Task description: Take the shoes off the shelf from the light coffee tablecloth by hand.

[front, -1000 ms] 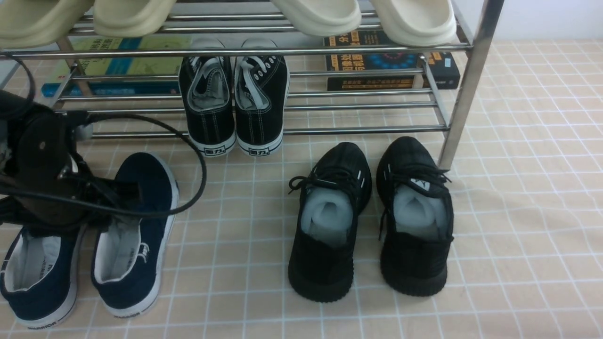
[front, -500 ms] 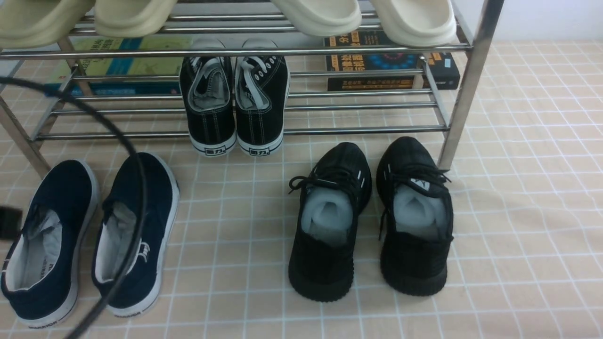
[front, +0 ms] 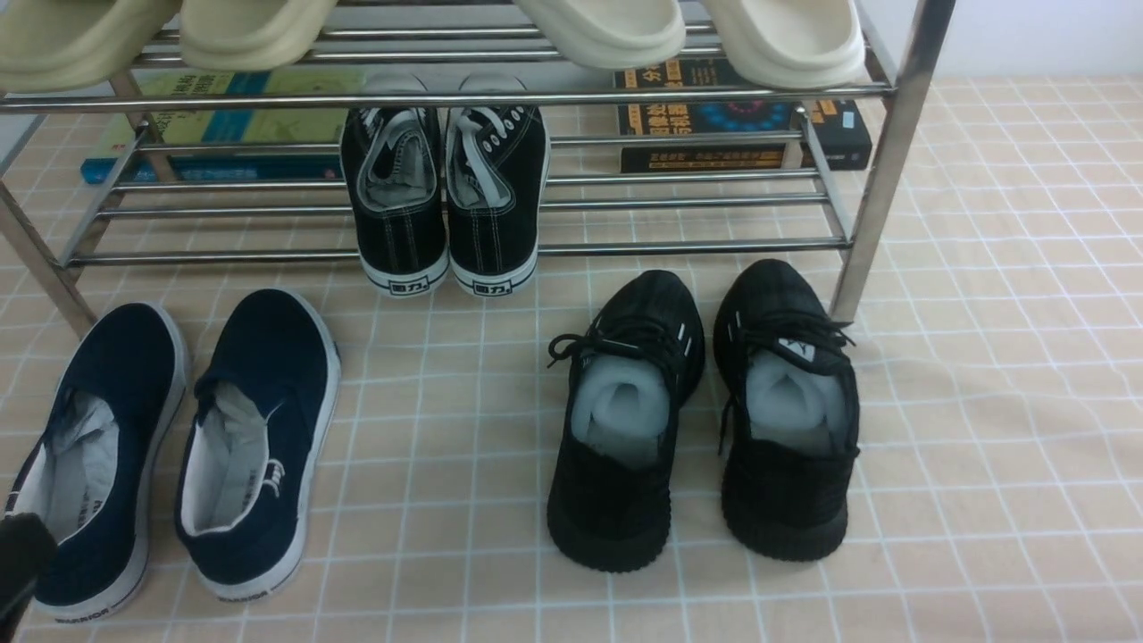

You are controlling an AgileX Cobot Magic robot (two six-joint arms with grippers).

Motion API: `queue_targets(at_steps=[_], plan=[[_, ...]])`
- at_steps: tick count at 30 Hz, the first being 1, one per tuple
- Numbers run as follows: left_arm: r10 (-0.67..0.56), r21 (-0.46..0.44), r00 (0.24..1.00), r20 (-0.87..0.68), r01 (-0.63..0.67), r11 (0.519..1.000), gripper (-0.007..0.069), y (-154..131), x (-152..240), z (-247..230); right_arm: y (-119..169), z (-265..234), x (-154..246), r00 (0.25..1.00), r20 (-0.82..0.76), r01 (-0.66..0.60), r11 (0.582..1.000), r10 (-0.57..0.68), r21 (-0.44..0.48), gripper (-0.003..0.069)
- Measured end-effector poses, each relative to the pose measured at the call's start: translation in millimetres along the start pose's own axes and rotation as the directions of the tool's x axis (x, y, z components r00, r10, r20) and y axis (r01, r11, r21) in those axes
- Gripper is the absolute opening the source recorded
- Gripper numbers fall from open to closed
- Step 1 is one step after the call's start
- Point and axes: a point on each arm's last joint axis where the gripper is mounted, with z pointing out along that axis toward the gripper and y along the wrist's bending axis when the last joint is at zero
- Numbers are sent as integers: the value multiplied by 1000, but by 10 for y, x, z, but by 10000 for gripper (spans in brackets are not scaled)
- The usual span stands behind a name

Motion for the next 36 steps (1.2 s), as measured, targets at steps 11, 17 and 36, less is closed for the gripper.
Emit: queue_targets(at_steps=[11, 17, 36], plan=[[50, -39, 997, -56, -52, 998, 15, 126, 371, 94, 0, 0, 0, 1000, 0, 0, 1000, 0, 0, 239], [99, -144, 988, -117, -115, 983, 19, 264, 626, 180, 0, 0, 0, 1000, 0, 0, 1000, 0, 0, 239], [120, -242, 986, -114, -144, 959, 29, 380, 823, 214, 0, 0, 0, 1000, 0, 0, 1000, 0, 0, 239]])
